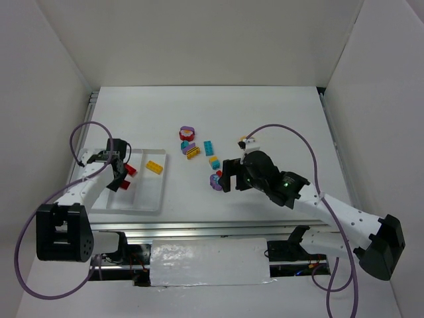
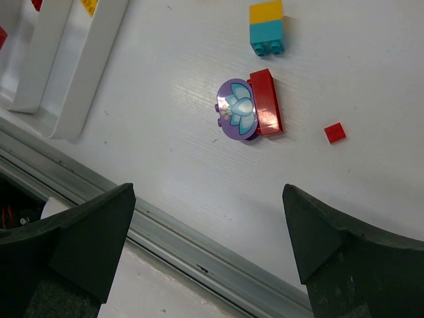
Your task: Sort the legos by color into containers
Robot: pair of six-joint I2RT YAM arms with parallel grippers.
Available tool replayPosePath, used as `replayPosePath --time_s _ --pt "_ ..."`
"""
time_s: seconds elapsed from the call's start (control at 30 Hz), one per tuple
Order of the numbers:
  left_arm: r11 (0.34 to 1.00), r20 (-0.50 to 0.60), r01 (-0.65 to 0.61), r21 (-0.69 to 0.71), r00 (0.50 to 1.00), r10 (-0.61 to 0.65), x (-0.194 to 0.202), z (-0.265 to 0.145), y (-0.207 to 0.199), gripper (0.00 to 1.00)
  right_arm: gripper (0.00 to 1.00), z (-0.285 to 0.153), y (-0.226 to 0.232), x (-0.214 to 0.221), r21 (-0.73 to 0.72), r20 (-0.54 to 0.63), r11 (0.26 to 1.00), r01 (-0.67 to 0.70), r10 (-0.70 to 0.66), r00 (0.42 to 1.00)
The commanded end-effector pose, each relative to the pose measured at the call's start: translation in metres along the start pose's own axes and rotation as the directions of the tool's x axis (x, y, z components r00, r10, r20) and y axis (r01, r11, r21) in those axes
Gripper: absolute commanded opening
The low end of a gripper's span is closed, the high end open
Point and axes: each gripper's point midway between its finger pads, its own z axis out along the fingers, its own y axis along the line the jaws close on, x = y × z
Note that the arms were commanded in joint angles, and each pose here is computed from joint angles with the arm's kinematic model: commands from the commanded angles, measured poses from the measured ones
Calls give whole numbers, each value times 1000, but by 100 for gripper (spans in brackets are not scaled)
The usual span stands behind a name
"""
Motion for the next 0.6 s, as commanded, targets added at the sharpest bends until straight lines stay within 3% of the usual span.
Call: replayPosePath --time_s 0.0,0.1,0.17,0.3,0.5,0.57 --pt "1000 17 6 25 1000 -6 -9 4 -4 54 100 6 4 -11 -22 38 1000 -18 19 999" --pt "1000 1 17 12 1000 -17 -8 7 1 85 100 13 -5 -8 12 11 999 -36 36 999" --pt "1000 -1 18 8 1000 -18 -8 6 2 91 100 19 -10 -5 24 -6 999 -45 45 999" --pt "999 -10 13 44 1000 -13 -8 -1 0 94 100 30 -20 0 56 -41 997 -60 62 997" --pt "945 3 -86 315 996 90 -13 -40 -29 95 100 54 -63 6 163 -114 976 -145 164 980" --pt "931 5 -119 345 992 125 -12 -48 -30 95 99 59 -73 2 156 -103 967 -203 220 970"
